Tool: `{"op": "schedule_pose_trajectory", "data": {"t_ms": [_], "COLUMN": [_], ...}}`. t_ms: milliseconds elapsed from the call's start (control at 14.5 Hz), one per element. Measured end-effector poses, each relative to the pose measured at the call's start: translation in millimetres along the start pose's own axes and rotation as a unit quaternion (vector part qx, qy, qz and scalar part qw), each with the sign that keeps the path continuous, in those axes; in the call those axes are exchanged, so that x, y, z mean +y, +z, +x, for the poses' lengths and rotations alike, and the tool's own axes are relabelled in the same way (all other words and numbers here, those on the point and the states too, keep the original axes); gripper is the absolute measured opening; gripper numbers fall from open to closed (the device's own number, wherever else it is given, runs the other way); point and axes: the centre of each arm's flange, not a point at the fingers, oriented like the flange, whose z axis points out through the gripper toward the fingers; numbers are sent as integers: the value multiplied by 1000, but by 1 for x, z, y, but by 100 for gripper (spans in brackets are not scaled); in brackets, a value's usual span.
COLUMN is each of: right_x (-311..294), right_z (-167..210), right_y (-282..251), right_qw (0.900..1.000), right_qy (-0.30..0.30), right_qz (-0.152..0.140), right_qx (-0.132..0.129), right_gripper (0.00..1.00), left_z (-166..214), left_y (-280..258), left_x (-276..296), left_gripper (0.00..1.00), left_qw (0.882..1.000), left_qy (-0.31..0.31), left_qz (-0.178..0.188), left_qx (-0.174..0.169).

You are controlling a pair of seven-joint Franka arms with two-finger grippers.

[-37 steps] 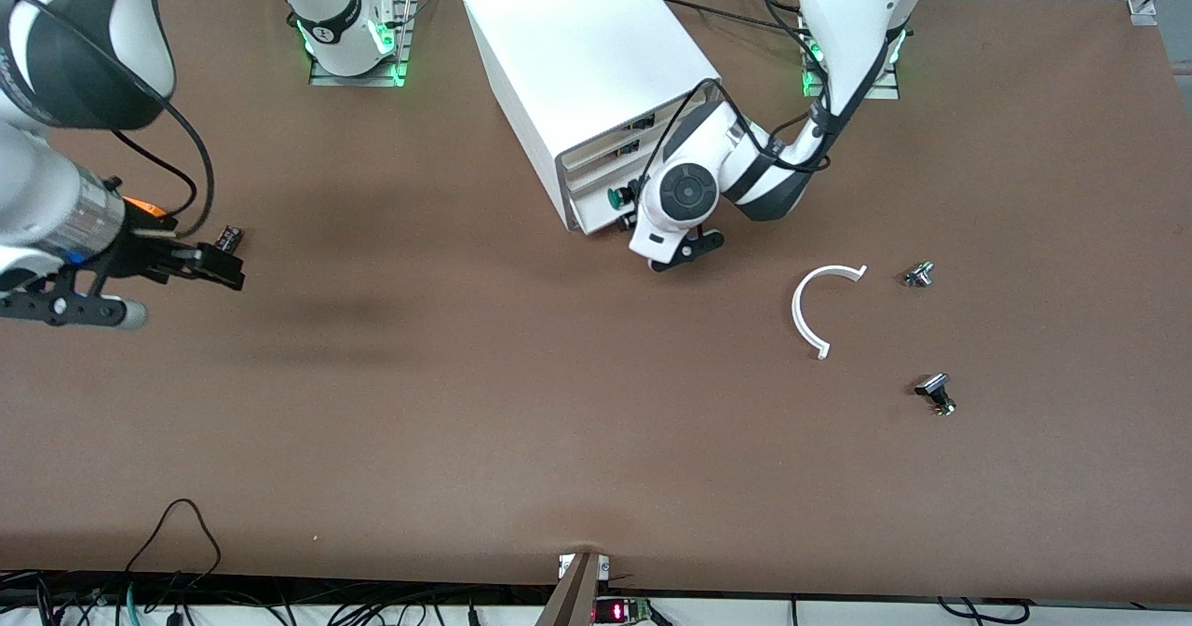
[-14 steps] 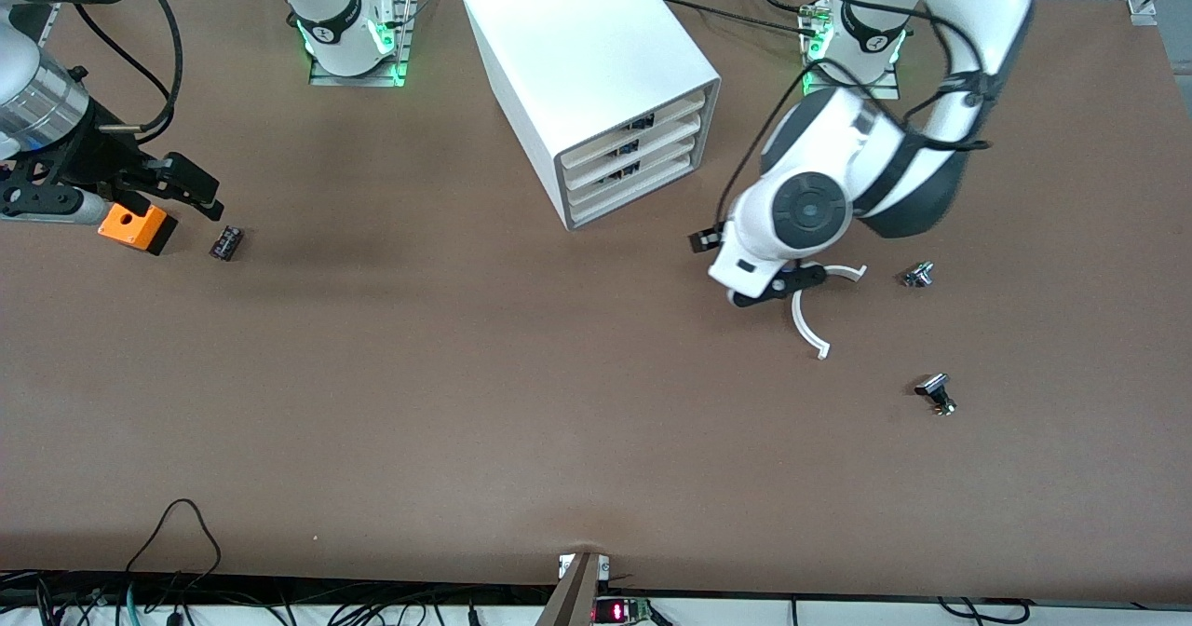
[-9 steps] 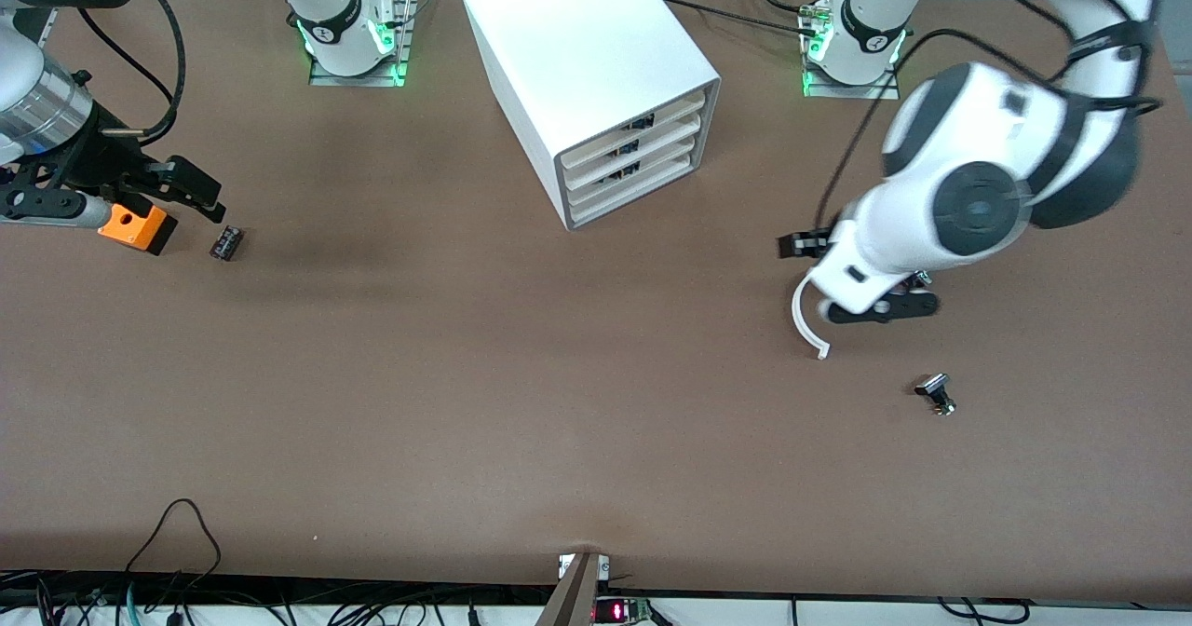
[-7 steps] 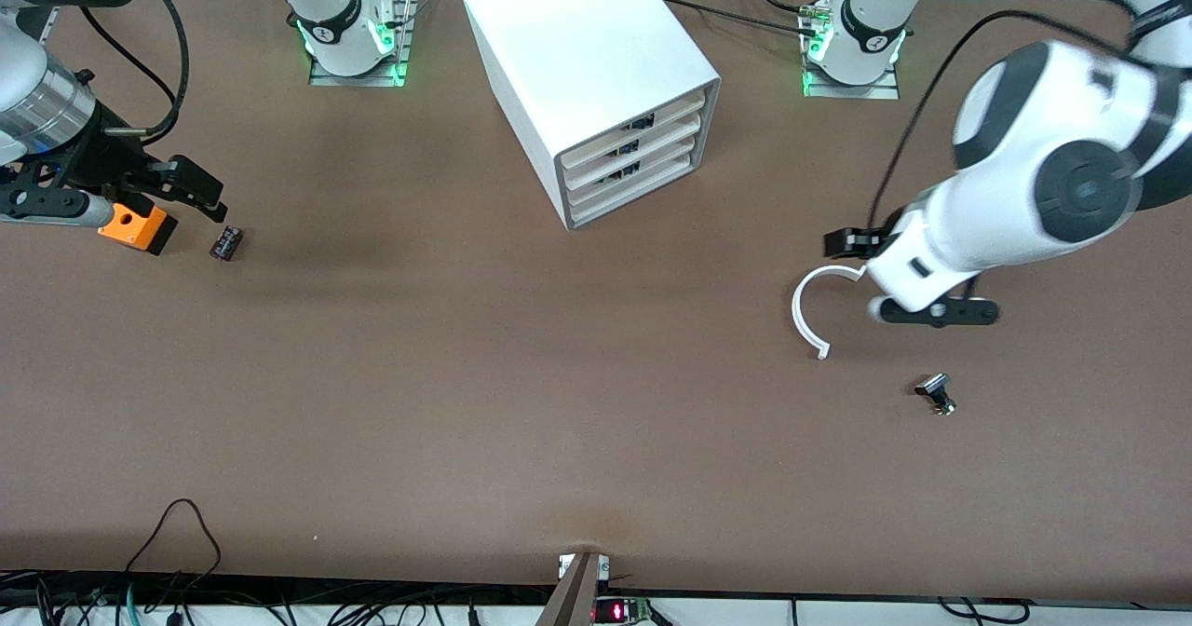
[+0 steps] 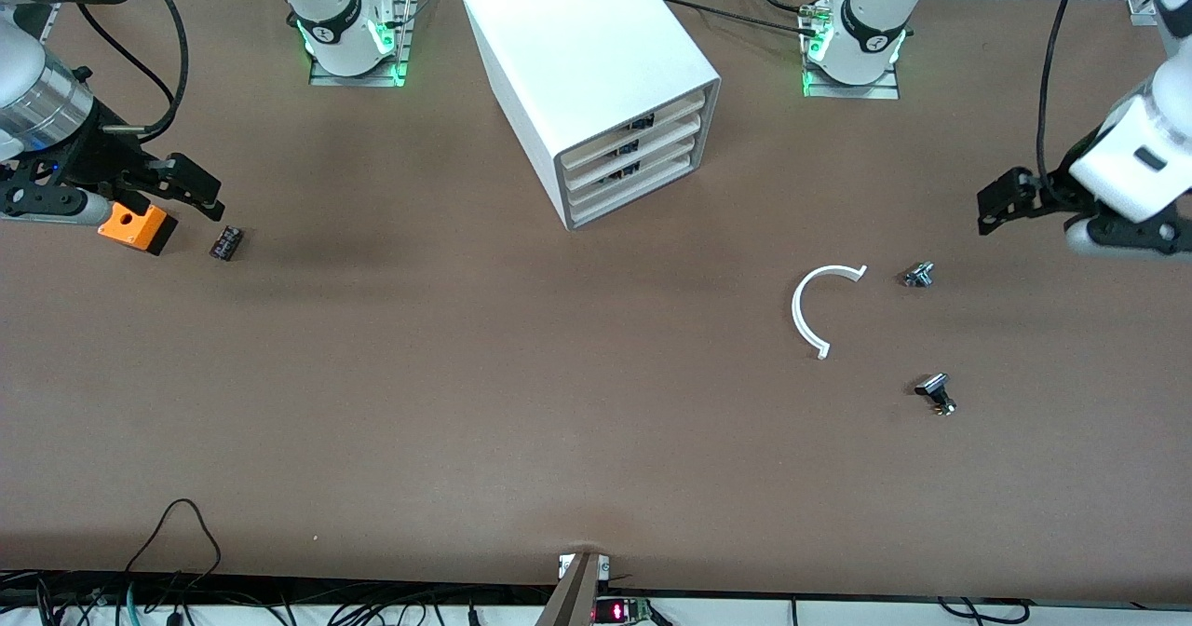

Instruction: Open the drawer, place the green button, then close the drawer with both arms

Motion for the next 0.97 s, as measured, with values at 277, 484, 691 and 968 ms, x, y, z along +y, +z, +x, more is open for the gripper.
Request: {"op": "schedule_pose_trajectory", "data": {"t_ms": [277,484,691,968], "right_x": [-1,-2,-2,-4], "right_z": [-2,-2,-1,3], "right_y": [-9,-15,-32,-33], "right_qw": [1000,1000,1000,1000], "right_qy": [-4,-4,-4,-6], "right_qz": [-7,-8,-7,-6], "right_qx": [-7,-7,-2,-1], "right_gripper": [100,100,100,100], "left_z": [-21,-21,-21,-21], "left_y": [10,13,15,16], "left_x": [6,17,16,14], "left_gripper": [99,99,99,99], "left_qw": [1000,999,999,999], "left_qy": [5,15,14,12], "left_qz": [3,3,3,3], "left_qx": [-26,-31,-37,-39]}}
